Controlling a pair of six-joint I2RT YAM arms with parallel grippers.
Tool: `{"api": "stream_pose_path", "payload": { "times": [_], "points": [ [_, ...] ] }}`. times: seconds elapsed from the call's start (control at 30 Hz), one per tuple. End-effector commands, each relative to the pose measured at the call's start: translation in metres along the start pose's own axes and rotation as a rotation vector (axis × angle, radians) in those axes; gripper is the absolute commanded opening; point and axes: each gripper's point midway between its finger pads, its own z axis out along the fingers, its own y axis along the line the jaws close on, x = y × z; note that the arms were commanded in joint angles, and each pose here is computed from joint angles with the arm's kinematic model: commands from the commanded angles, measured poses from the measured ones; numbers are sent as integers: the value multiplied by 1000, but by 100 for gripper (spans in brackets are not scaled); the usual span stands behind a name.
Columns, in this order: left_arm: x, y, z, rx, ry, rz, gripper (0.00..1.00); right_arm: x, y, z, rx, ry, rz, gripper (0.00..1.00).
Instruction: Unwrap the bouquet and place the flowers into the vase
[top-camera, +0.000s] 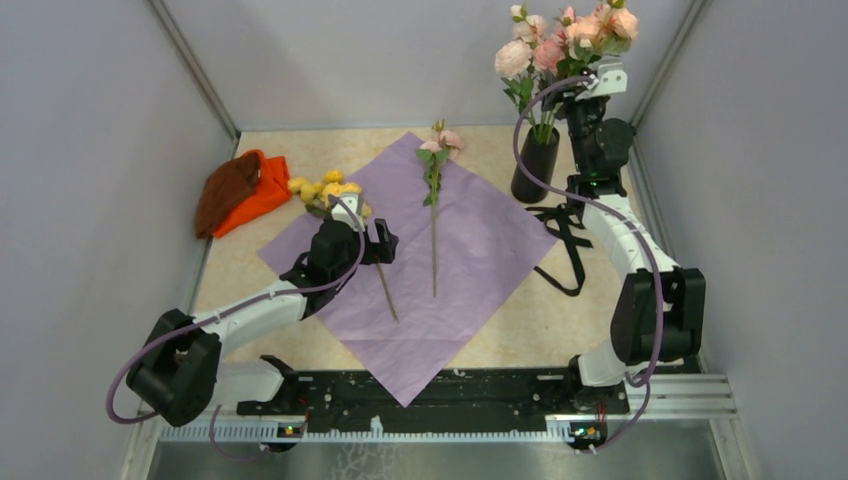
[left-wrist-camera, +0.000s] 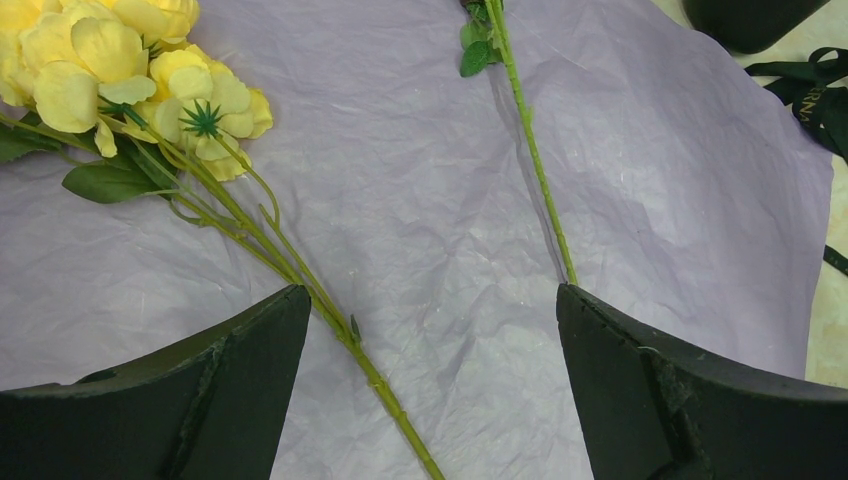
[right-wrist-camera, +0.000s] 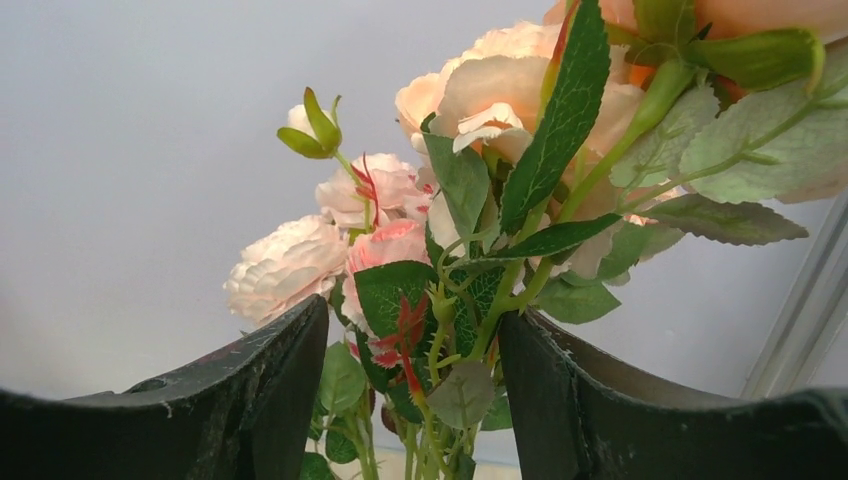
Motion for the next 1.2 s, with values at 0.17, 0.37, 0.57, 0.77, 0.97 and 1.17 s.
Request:
{"api": "stream_pose_path", "payload": {
  "times": [0.17, 0.37, 0.57, 0.77, 0.97, 1.17],
  "points": [
    [-3, -7, 5, 21, -1, 5, 99, 58, -18, 4, 66, 136, -8, 87],
    [-2, -12, 7, 44, 10, -1, 99, 93, -20, 1, 85, 215, 45, 90],
    [-6, -14, 1, 57, -4, -4, 99, 80, -24, -9, 127, 189, 70, 90],
    [-9, -13, 0, 50, -9, -3, 99, 66, -34, -35, 184, 171, 37, 90],
    [-18, -8, 9, -32, 22, -19, 99, 60, -31, -52, 182, 165, 56, 90],
    [-29, 5, 22, -171, 45, -58, 99, 58, -29, -68, 187, 166, 82, 90]
  ]
}}
